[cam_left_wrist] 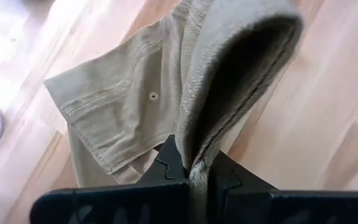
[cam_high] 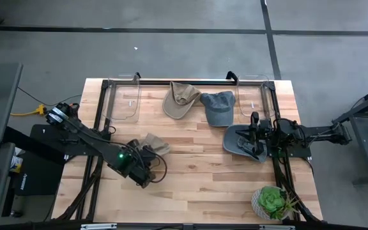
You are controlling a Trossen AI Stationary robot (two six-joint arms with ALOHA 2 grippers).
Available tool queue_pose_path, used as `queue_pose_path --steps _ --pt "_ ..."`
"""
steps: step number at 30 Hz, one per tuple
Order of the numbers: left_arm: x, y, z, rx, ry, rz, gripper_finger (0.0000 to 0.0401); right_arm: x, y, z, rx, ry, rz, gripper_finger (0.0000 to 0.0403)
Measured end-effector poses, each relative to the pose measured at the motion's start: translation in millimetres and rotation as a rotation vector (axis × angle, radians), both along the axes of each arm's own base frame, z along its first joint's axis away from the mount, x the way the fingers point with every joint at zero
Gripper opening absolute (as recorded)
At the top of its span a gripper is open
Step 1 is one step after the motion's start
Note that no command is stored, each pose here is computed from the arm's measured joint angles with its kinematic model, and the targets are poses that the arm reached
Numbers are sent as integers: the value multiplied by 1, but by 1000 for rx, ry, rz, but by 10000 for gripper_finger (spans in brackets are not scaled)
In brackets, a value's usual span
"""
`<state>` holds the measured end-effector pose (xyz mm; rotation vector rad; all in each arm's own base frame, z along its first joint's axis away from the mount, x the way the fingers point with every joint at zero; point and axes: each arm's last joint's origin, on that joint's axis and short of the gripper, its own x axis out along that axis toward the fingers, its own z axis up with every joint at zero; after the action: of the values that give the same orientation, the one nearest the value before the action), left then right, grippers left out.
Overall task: Pick & Place hat
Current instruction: Put the bottom brown cap into the left transparent bin
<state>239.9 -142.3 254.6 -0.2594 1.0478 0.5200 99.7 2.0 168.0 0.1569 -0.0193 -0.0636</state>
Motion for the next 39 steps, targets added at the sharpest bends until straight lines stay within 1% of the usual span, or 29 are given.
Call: queue_pose_path --steps 8,17,27,34,39 --pt "4 -1 16 -52 -111 171 0 0 0 0 0 0 0 12" --pt "8 0 30 -79 -285 359 0 0 0 0 0 0 0 12" --pt "10 1 35 -122 -444 550 0 0 0 0 0 0 0 12" --pt "16 0 39 -159 -597 630 0 0 0 0 0 0 0 12" --pt "9 6 51 -180 -714 701 0 0 0 0 0 0 0 12"
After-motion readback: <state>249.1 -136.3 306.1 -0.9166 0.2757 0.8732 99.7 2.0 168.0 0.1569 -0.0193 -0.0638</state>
